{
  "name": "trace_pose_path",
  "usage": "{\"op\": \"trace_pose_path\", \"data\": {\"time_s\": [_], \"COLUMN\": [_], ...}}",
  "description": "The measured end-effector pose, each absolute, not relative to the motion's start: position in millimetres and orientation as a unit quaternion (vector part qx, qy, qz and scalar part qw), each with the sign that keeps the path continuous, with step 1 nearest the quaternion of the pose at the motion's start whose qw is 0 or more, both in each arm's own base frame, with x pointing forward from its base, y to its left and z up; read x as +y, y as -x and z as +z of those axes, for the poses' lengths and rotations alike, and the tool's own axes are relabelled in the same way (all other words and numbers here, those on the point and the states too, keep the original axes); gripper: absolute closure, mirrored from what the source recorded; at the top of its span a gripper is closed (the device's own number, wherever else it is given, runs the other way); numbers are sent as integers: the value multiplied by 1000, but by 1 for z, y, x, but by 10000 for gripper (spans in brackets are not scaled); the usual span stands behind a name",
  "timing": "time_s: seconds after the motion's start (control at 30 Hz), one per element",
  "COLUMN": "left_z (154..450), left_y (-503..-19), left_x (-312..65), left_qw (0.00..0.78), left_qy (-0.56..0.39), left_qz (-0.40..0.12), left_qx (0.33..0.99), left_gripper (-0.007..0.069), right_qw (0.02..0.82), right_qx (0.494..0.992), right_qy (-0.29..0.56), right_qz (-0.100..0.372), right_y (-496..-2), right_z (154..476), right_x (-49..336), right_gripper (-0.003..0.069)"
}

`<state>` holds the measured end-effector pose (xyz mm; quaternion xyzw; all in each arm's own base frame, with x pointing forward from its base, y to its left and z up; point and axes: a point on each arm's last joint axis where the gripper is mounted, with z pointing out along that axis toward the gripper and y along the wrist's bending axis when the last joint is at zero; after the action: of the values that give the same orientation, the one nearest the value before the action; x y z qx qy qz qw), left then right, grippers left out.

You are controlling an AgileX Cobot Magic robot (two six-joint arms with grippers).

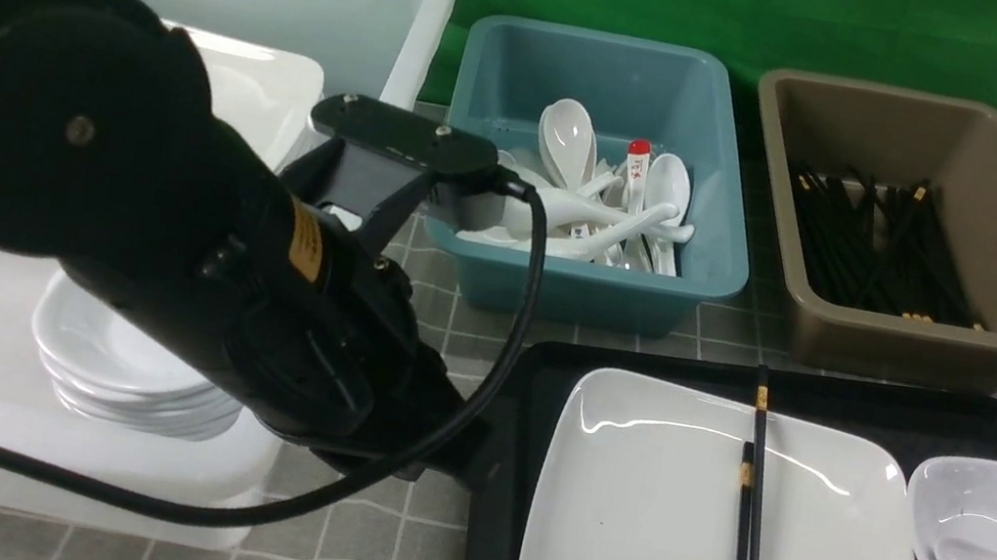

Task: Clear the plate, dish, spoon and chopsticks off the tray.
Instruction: Use the left arm to grab a pair of chopsticks from the plate

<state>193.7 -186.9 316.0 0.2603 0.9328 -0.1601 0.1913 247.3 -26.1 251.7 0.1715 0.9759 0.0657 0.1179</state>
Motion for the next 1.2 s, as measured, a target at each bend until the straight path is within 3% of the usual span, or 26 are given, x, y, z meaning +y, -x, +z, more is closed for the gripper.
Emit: {"op": "trace_pose_path", "data": {"time_s": [0.17, 0.33, 0.47, 0.57, 0.77, 0.9, 1.0, 1.2], "left_z": [319, 320, 321, 305, 276, 255, 230, 191], "left_y": [-197, -202, -210, -221, -253, -271, -284, -298], "left_x": [-190, -205, -254, -291, -339, -362, -378, -394], "left_qw": [215, 225, 220, 187, 160, 158, 154, 158], "left_qy": [-256, -259, -305, -295, -287, -287, -287, -278], "left_qz": [-172, -197, -199, -188, -176, -171, -167, -167], "left_qx": [927, 918, 905, 918, 928, 929, 931, 933], "left_gripper": [624, 624, 624, 624, 594, 486, 319, 120], "right_qw": [114, 104, 123, 145, 210, 272, 311, 335], "right_qx": [978, 983, 983, 980, 970, 954, 941, 932], "right_qy": [-126, -71, -34, -24, -22, -29, -32, -37], "right_qz": [124, 133, 132, 132, 123, 127, 130, 133], "right_y": [-252, -239, -211, -187, -130, -97, -77, -64], "right_z": [250, 261, 288, 308, 342, 358, 365, 369], "right_x": [-7, 10, 19, 20, 19, 20, 20, 20], "right_gripper": [218, 218, 275, 309, 321, 321, 321, 321]}}
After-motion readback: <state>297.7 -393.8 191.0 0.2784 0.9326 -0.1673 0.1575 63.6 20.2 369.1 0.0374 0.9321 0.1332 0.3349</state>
